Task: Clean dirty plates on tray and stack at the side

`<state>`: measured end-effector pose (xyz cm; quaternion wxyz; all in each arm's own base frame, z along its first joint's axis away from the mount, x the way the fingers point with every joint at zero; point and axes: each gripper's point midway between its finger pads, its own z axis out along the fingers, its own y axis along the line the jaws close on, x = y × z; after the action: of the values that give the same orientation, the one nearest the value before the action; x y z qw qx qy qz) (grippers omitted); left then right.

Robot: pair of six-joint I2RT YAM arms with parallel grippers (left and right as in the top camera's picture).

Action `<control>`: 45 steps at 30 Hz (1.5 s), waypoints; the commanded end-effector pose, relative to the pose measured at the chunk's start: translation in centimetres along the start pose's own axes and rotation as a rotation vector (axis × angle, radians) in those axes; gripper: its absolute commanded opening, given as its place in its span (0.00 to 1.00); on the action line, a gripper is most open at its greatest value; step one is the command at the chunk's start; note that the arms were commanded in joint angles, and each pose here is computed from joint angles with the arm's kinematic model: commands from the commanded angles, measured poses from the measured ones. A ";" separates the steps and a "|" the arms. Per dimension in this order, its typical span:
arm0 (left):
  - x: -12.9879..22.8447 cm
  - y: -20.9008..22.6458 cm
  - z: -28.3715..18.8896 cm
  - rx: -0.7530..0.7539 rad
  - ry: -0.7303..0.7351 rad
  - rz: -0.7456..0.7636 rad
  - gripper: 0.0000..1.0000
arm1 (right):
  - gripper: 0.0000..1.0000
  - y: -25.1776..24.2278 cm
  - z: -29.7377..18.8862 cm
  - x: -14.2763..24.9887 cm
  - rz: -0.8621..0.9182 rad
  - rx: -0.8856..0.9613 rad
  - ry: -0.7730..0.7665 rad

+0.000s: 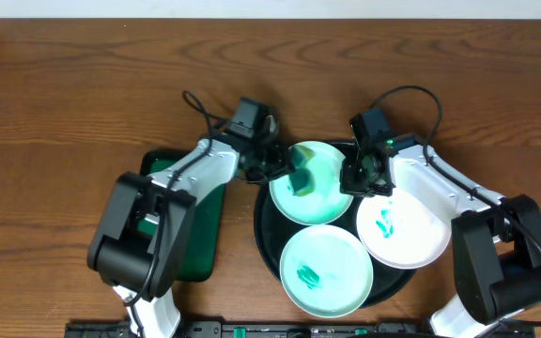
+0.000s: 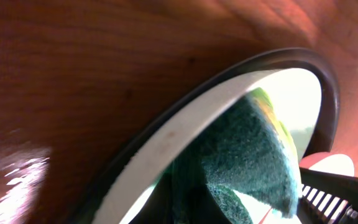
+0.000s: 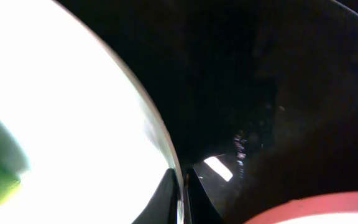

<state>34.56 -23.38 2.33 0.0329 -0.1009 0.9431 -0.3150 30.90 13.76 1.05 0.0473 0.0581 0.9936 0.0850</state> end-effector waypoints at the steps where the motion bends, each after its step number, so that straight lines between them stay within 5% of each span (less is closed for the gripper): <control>1: -2.5 7.5 -0.8 -0.292 -0.128 -0.057 0.07 | 0.01 0.5 0.4 1.2 -0.038 0.004 0.034; 10: 0.6 12.4 -2.8 -0.605 -0.054 -0.001 0.07 | 0.01 0.3 0.4 1.0 -0.032 0.005 0.033; 19: 2.5 11.4 -2.4 -0.626 0.057 0.190 0.07 | 0.01 -0.7 0.3 0.5 0.001 0.009 0.031; 29: 4.9 4.3 1.1 -0.380 0.132 0.390 0.07 | 0.01 -0.6 0.3 0.4 0.001 0.007 0.027; 45: 8.7 -4.1 3.5 0.012 0.228 0.439 0.07 | 0.01 -0.4 0.3 0.5 -0.013 -0.006 0.034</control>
<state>29.82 -28.17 2.25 0.0469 0.1277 0.9571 -0.2557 29.99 14.15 1.03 0.0251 0.0482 0.9934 0.1015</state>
